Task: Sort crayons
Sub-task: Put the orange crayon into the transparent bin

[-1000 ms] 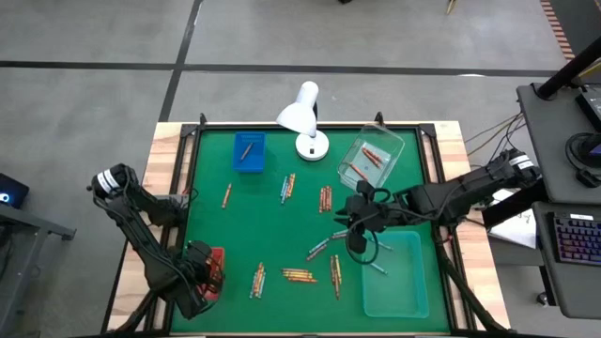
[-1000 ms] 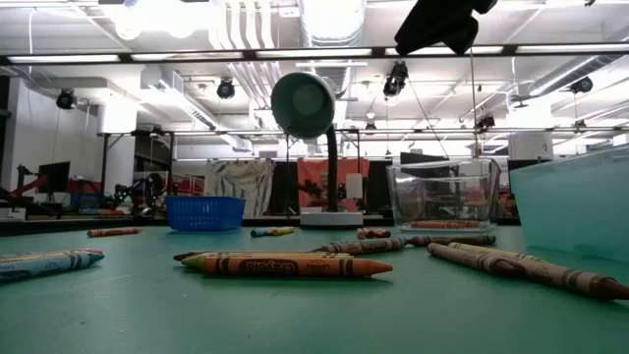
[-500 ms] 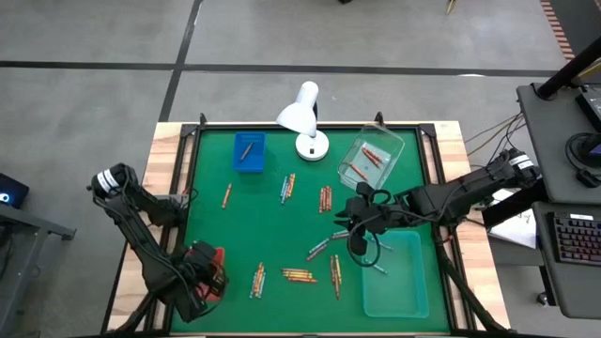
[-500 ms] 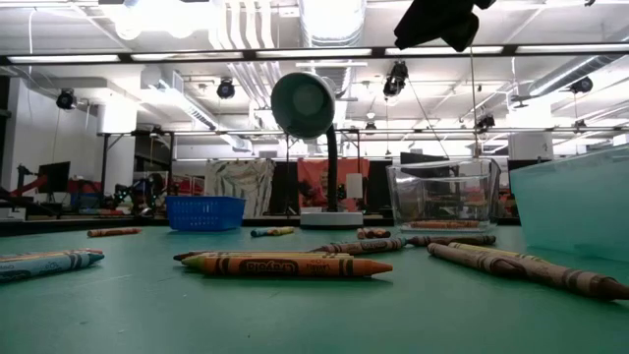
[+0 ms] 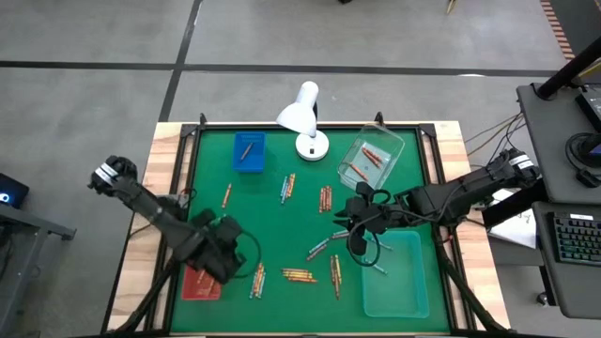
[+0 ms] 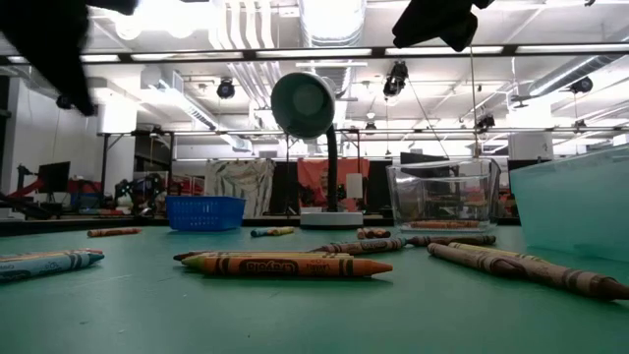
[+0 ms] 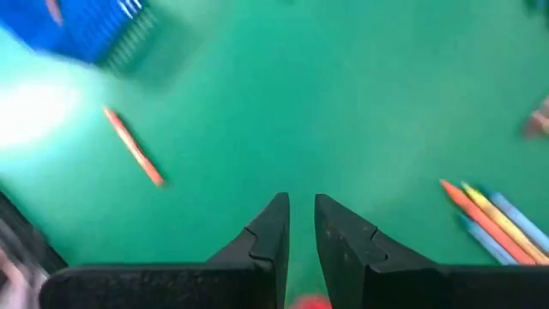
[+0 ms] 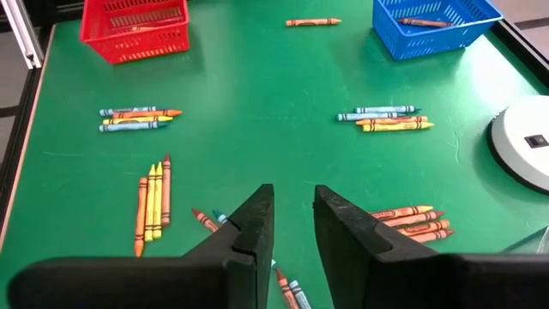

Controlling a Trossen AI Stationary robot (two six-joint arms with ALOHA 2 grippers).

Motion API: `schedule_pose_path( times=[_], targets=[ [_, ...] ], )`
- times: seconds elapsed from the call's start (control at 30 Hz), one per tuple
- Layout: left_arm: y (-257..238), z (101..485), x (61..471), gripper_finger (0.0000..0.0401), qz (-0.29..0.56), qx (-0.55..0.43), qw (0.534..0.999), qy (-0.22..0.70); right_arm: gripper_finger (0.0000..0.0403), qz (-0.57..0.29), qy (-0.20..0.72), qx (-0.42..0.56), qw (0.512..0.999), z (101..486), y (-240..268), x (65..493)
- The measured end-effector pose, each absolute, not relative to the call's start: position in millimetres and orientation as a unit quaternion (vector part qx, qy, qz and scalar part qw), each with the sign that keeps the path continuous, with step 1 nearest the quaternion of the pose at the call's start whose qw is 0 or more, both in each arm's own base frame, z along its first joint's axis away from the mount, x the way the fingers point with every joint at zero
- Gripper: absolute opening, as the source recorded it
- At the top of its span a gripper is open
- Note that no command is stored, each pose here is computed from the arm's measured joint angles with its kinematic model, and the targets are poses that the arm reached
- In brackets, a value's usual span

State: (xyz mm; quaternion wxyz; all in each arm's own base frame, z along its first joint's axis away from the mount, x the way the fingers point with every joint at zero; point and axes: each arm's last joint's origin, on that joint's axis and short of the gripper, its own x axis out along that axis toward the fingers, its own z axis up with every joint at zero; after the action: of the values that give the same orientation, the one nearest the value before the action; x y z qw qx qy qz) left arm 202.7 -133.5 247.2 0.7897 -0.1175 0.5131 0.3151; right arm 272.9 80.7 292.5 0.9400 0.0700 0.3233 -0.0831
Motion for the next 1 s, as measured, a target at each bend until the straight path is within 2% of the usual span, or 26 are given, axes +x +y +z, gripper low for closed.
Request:
schedule_pose_path(
  times=[0.17, 0.43, 0.63, 0.9, 1.0],
  targets=[
    [-94.1, 247.9, 197.5, 0.004, 0.334, -0.099, 0.785, 0.512, 0.0081, -0.083, 0.323, 0.07, 0.94, 292.5, 80.7, 272.9],
    [-32.6, 225.6, 163.7, 0.004, 0.422, -0.165, 0.744, 0.492, 0.0082, -0.084, 0.321, 0.069, 0.941, 292.8, 80.6, 273.2],
    [-2.8, 205.3, 156.3, 0.0045, 0.465, -0.201, 0.719, 0.476, 0.0082, -0.085, 0.319, 0.067, 0.941, 293.0, 80.5, 273.4],
    [13.6, 187.6, 167.0, 0.0088, 0.439, -0.202, 0.739, 0.47, 0.0082, -0.085, 0.318, 0.067, 0.942, 293.3, 80.5, 273.6],
    [17.1, 181.0, 164.8, 0.0109, 0.45, -0.2, 0.73, 0.474, 0.0082, -0.085, 0.318, 0.067, 0.942, 293.3, 80.5, 273.6]
  ],
)
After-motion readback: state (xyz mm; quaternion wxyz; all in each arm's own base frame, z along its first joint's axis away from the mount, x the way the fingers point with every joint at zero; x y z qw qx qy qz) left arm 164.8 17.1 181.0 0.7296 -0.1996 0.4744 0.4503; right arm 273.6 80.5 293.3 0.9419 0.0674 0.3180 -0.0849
